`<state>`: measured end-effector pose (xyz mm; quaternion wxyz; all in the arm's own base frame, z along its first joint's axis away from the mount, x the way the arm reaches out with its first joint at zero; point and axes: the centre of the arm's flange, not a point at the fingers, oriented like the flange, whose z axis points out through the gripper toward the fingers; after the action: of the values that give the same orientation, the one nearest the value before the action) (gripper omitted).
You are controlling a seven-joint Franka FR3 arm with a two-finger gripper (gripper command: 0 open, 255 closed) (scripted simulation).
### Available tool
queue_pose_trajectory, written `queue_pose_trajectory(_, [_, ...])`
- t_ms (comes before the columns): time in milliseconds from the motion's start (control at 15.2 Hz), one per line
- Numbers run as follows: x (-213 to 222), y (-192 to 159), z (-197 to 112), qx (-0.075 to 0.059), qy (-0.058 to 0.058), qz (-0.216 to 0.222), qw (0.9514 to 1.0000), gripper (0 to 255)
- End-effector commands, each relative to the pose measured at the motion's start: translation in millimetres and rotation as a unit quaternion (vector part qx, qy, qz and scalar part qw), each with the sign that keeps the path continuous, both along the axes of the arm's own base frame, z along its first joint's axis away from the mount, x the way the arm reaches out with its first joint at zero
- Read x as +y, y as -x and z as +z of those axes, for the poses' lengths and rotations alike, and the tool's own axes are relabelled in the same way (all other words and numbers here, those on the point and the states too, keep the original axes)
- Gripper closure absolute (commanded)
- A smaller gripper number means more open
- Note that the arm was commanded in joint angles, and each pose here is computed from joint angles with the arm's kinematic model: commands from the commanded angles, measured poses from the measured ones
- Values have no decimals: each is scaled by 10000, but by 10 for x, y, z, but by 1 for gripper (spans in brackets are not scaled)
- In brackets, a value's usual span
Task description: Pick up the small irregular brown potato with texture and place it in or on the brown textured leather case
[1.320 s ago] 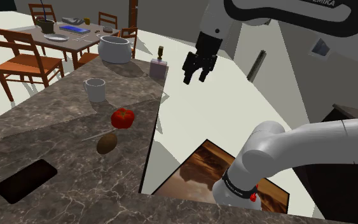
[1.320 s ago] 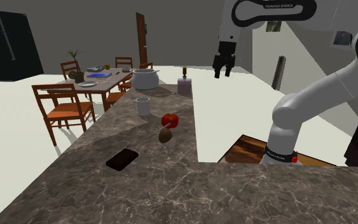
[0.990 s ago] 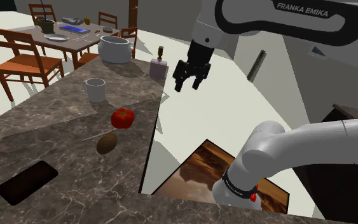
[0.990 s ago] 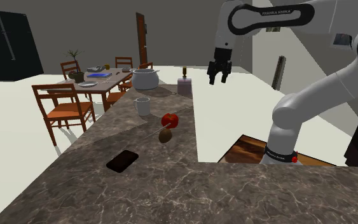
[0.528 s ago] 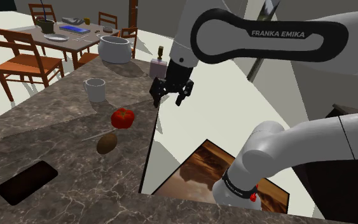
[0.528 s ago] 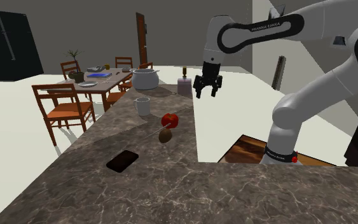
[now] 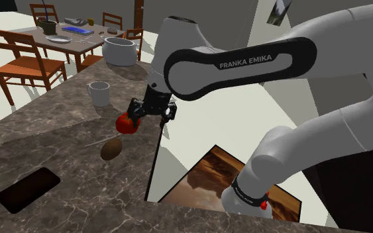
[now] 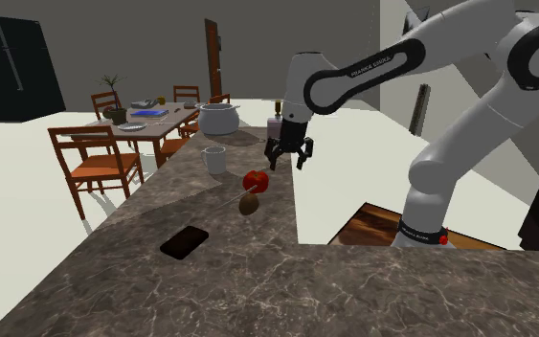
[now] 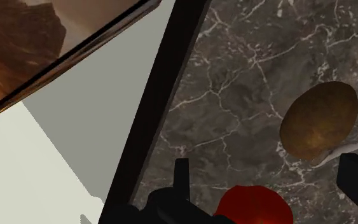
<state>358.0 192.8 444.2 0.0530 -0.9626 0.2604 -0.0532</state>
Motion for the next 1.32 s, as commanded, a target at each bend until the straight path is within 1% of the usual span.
queue_pose_trajectory(0, [184, -110, -151, -40, -37, -249, 9997, 0])
queue_pose_trajectory(264, [519, -355, -464, -103, -82, -716, 9973, 0])
queue_pose_trajectory(528, [833, -635, -771, -167, -127, -1181, 9928, 0])
queue_pose_trajectory(594, [867, -668, -805, -174, -133, -1233, 9921, 0])
queue_pose_trajectory(1056, [890, -735, -1168, -174, -133, -1233, 9921, 0])
queue_pose_trajectory(1254, [892, -741, -1198, -174, -133, -1233, 9921, 0])
